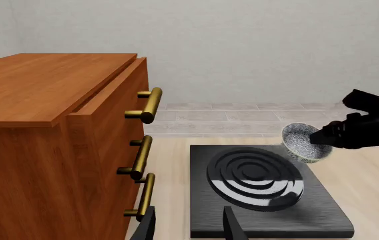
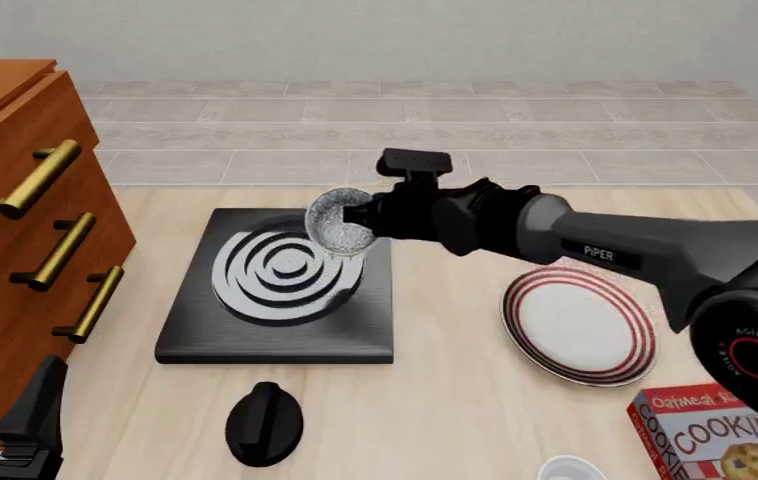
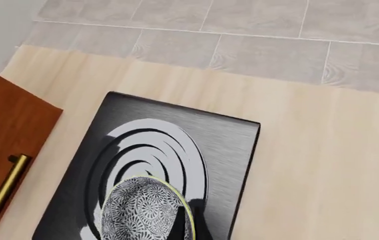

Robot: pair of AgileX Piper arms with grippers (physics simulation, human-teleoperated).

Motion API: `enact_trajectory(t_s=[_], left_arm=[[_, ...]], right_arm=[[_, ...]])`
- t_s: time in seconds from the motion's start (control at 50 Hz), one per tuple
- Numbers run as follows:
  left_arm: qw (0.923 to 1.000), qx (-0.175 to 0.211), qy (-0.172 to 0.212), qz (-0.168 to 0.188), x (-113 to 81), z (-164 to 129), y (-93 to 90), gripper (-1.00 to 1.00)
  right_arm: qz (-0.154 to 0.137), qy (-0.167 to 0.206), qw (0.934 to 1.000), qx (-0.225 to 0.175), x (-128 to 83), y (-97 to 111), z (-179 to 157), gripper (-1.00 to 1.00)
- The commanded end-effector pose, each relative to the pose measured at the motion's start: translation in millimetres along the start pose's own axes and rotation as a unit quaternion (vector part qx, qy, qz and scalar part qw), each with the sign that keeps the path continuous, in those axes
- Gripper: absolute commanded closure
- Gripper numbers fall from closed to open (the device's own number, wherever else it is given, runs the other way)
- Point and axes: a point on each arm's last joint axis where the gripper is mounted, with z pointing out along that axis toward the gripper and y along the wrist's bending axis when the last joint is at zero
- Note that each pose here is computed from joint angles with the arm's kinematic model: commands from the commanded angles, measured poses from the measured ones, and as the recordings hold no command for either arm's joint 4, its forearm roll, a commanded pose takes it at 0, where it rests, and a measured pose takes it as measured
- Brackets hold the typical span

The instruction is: Pick the akita bowl on the stove and place it on the plate.

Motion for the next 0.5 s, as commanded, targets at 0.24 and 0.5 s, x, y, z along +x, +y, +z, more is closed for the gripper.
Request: enact_trajectory(t_s=[0.24,0.5], left_arm=[[1.0000,0.000,0.000,0.000,0.0,0,0.0,-1.00],[1.0000,0.000,0.000,0.000,0.0,0,0.0,-1.00]], right_arm=[[0.029,-0.035,0.9983,0.038,-25,-46,-18,1.00],[0.043,-0.049,0.9959,0.062,-32,-73,-31,1.00]])
